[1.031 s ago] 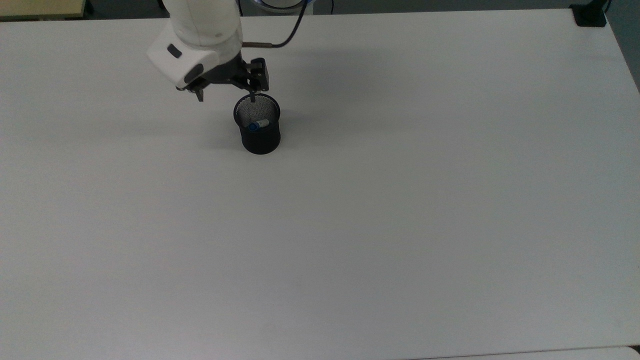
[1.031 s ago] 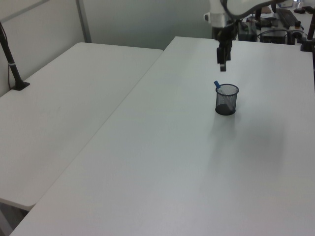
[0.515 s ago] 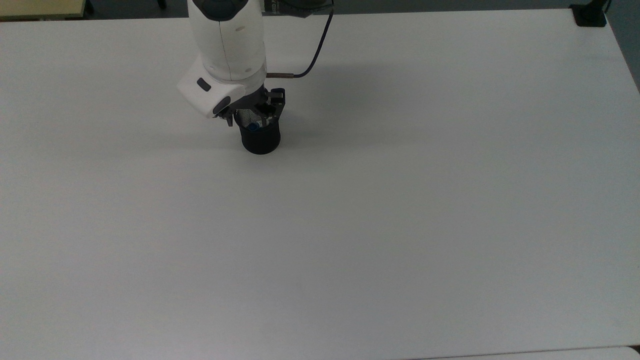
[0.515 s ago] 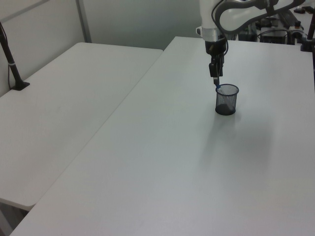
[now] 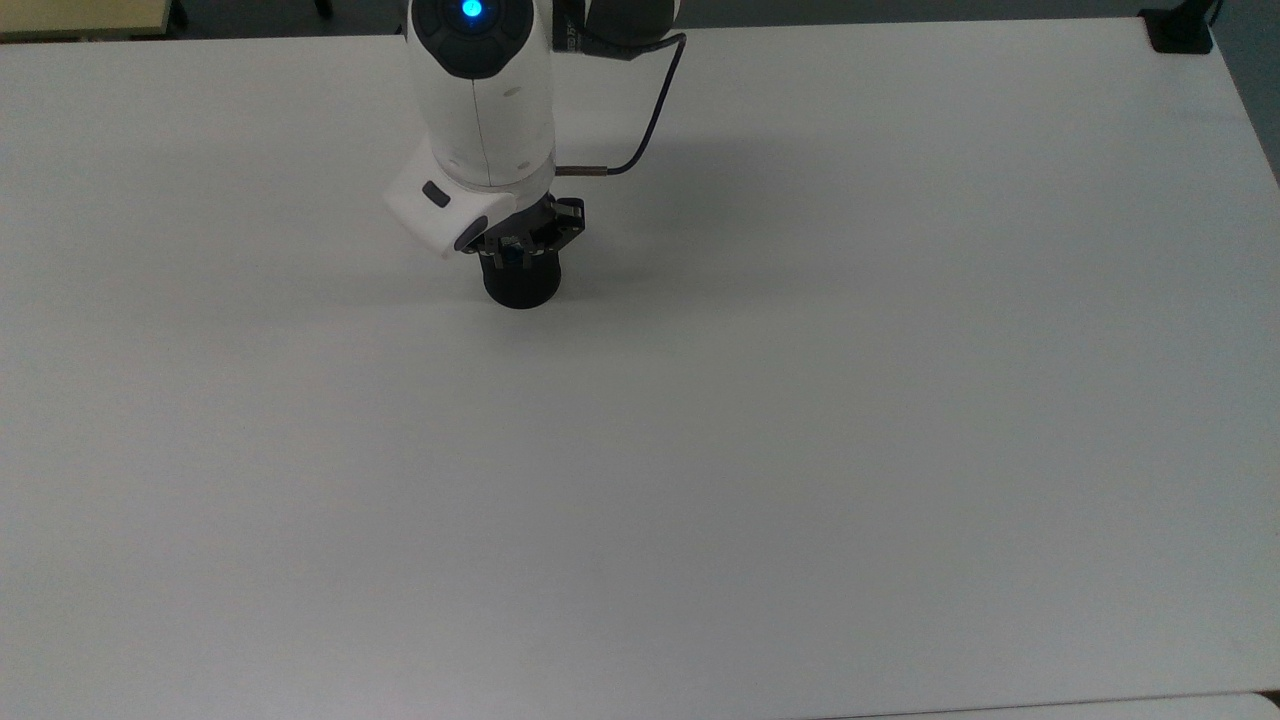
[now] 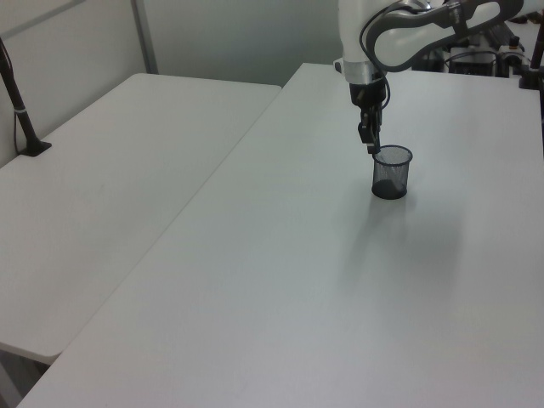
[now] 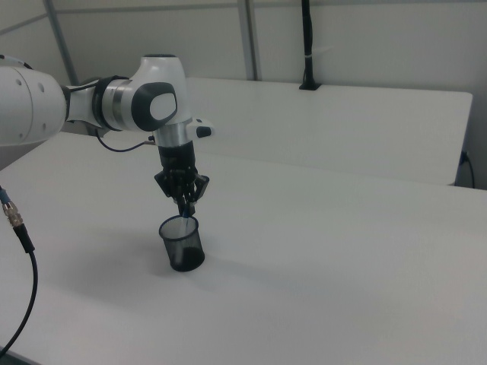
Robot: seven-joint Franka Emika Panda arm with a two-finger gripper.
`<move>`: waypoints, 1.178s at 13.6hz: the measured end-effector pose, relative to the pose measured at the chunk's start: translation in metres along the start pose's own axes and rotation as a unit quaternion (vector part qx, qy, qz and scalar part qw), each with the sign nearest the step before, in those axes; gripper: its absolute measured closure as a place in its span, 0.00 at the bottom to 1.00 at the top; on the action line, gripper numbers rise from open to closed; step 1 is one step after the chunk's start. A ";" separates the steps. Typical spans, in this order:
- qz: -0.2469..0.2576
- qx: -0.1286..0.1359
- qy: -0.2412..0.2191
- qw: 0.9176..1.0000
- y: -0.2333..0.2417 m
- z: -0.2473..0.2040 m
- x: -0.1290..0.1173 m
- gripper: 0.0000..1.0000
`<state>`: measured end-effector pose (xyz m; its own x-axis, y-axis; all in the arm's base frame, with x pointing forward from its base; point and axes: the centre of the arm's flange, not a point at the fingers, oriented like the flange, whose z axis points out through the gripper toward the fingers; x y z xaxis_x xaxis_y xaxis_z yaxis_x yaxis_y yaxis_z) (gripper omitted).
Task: Remove the marker
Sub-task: 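Lift the marker straight up out of the cup, then carry the marker beside the cup, lower it and release onto the table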
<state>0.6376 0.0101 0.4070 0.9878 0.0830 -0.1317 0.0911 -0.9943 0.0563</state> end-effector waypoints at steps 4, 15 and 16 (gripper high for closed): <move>0.004 0.000 0.002 1.000 -0.003 -0.001 0.001 0.81; 0.032 0.008 0.064 0.997 0.013 -0.149 -0.043 0.81; 0.029 0.020 0.064 0.997 0.007 -0.162 -0.048 0.81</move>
<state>0.6111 0.0102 0.5740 0.9995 0.0308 -0.0009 0.0308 -0.9993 0.0207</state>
